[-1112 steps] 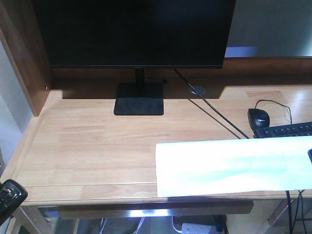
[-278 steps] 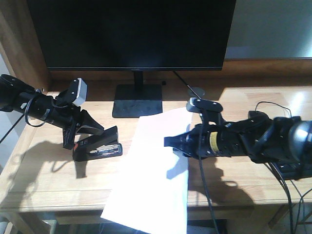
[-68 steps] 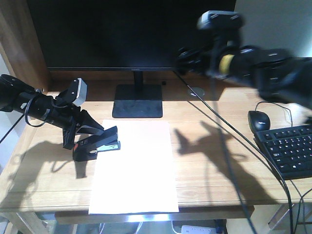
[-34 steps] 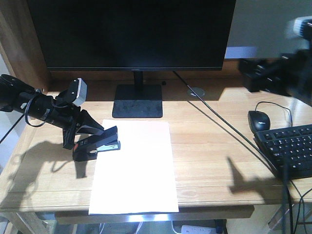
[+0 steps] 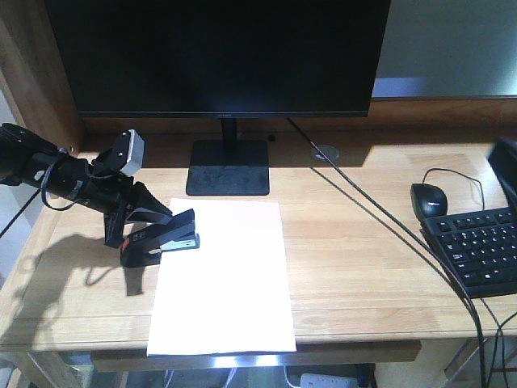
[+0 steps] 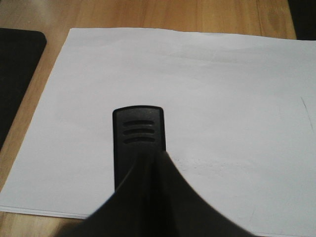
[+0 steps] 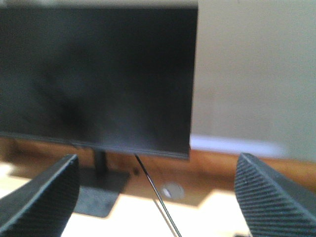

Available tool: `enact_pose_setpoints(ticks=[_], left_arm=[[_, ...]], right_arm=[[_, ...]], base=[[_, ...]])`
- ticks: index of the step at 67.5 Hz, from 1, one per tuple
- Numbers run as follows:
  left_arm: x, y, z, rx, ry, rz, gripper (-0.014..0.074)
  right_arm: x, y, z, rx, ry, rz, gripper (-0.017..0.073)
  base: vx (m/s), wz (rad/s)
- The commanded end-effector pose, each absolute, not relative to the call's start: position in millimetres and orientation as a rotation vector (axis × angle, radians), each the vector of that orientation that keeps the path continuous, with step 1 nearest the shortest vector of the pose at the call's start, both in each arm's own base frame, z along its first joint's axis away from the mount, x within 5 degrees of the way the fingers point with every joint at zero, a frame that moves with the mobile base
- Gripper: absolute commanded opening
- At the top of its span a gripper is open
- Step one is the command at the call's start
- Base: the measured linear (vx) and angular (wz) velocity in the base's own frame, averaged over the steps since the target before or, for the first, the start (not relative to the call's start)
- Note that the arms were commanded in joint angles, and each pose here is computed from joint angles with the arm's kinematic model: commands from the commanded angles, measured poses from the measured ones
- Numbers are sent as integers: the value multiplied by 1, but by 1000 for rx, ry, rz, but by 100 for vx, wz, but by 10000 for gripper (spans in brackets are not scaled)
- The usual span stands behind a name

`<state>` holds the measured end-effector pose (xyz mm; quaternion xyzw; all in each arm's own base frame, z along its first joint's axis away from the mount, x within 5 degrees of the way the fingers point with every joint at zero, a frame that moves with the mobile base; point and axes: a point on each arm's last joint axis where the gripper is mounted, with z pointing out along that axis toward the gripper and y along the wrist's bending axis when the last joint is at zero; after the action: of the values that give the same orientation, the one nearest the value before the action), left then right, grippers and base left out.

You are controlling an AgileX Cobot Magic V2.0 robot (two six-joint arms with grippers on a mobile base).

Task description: Grab stapler and paper to desk for stapling

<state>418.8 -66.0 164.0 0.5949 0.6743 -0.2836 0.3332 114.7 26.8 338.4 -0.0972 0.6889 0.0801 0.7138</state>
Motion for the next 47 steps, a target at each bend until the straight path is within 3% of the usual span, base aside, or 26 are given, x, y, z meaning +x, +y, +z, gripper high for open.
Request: enact_pose_setpoints(ticks=[1, 21, 47], left_arm=[[419, -71, 199, 1509, 1681, -728, -8], [419, -71, 199, 1509, 1681, -728, -8], [419, -71, 199, 1509, 1681, -728, -8]], right_arm=[[96, 27, 335, -275, 1473, 164, 594], [64, 25, 284, -307, 1446, 176, 594], [51, 22, 272, -289, 1385, 166, 594]], base=[[0, 0], [0, 0], [0, 0]])
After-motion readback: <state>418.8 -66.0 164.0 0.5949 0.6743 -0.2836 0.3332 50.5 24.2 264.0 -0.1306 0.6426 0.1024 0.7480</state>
